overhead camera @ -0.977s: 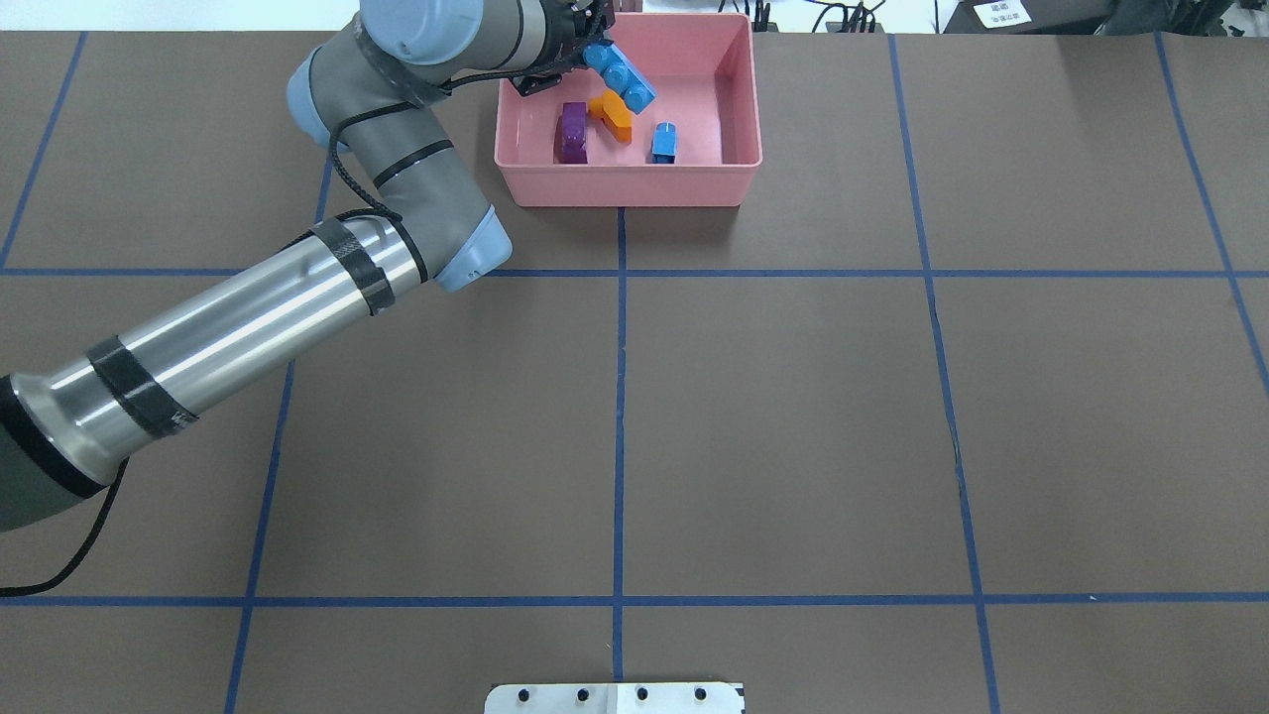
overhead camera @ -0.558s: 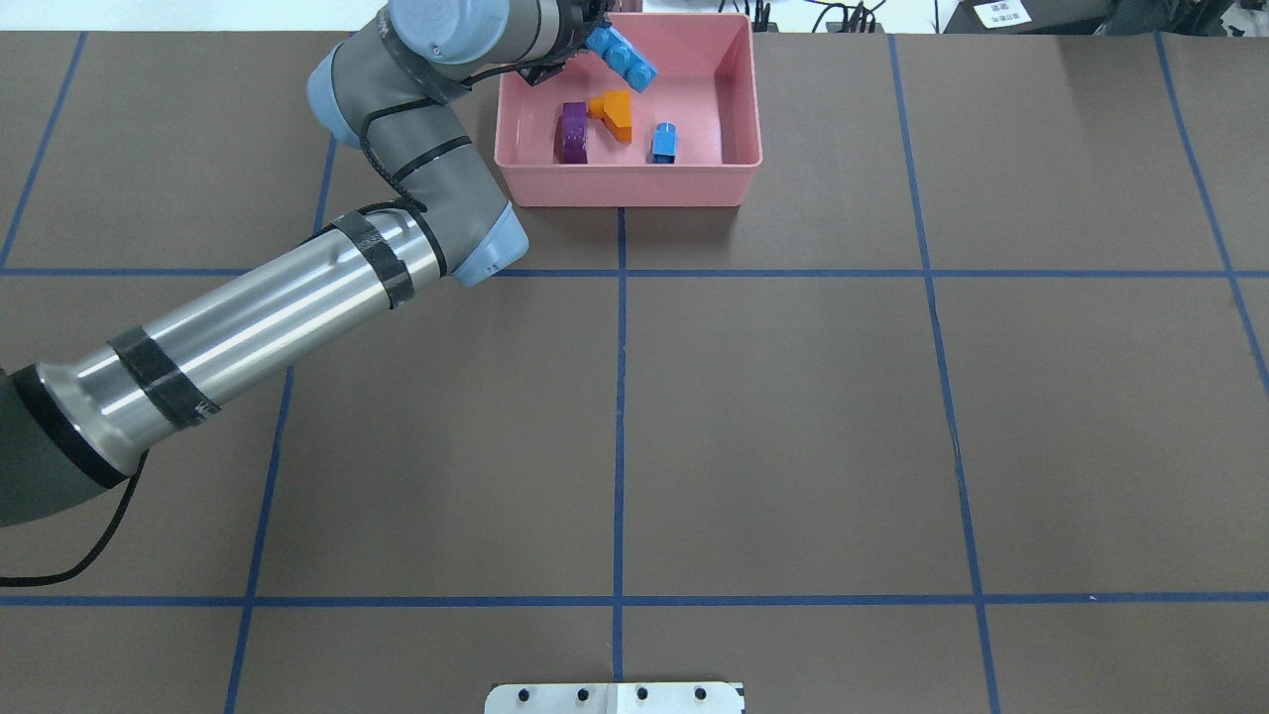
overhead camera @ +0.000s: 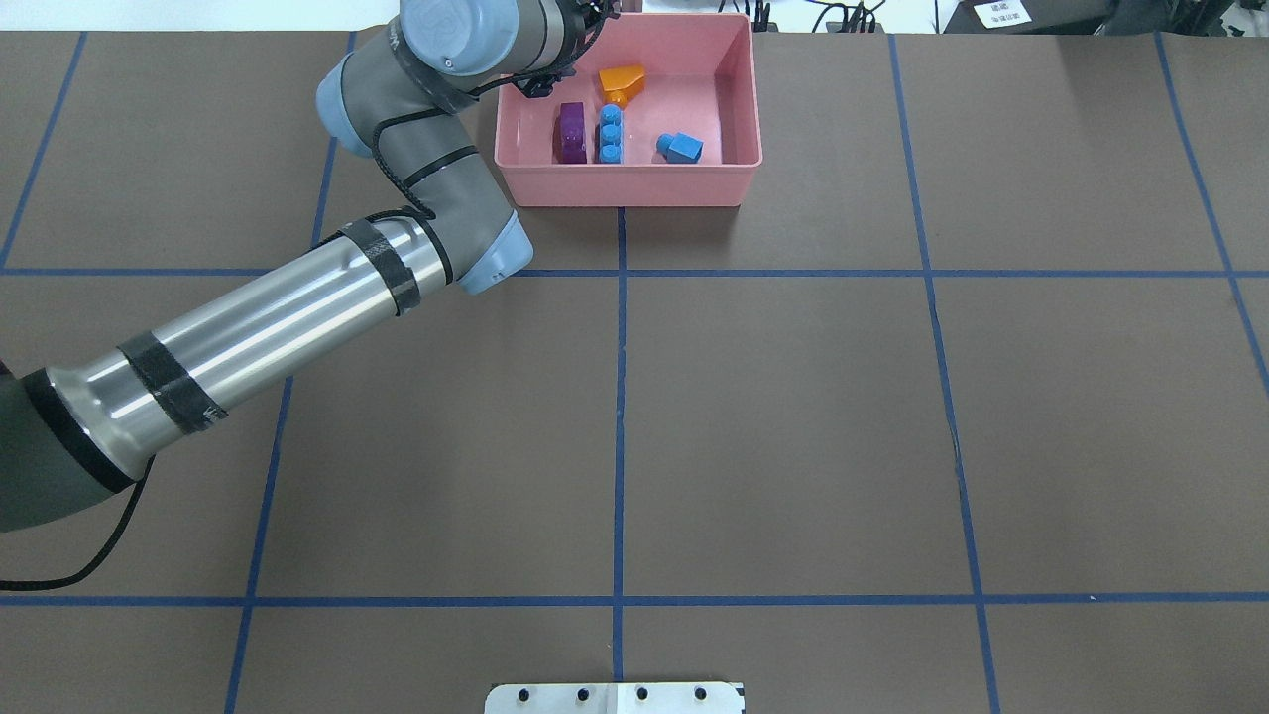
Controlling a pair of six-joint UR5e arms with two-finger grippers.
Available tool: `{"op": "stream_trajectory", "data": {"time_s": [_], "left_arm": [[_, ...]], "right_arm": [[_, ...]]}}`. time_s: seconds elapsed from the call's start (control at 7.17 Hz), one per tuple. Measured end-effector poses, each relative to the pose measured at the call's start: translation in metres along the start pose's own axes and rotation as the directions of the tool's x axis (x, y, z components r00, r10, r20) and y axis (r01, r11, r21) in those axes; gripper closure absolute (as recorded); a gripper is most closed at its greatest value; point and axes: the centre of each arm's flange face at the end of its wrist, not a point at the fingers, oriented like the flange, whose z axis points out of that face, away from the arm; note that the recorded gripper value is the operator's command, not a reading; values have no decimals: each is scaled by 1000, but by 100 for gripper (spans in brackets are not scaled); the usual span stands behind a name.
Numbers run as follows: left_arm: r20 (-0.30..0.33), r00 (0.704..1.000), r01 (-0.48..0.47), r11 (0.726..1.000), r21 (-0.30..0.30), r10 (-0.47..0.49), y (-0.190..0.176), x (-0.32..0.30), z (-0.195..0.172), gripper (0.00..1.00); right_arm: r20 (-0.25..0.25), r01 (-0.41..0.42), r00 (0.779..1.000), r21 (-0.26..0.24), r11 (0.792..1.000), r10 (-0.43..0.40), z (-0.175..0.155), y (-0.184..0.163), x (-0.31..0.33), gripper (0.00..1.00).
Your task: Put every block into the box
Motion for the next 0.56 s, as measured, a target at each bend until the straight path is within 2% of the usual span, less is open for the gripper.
{"op": "stream_trajectory", "data": {"time_s": [0.28,0.42,0.56], "left_arm": [[0,1000,2,1000,-2,-2,2,0,0,0],[-1,1000,2,1000,-3,-2,3,-1,-1,0],[-1,1000,2,1000,-4,-2,3,-1,-1,0]], "right_arm": [[55,6,998,55,998,-9,-13,-19,-16,100],[69,-19,998,104,994,12,-26,-32,-25,100],[57,-58,997,167,984,49,-43,-48,-32,100]]}}
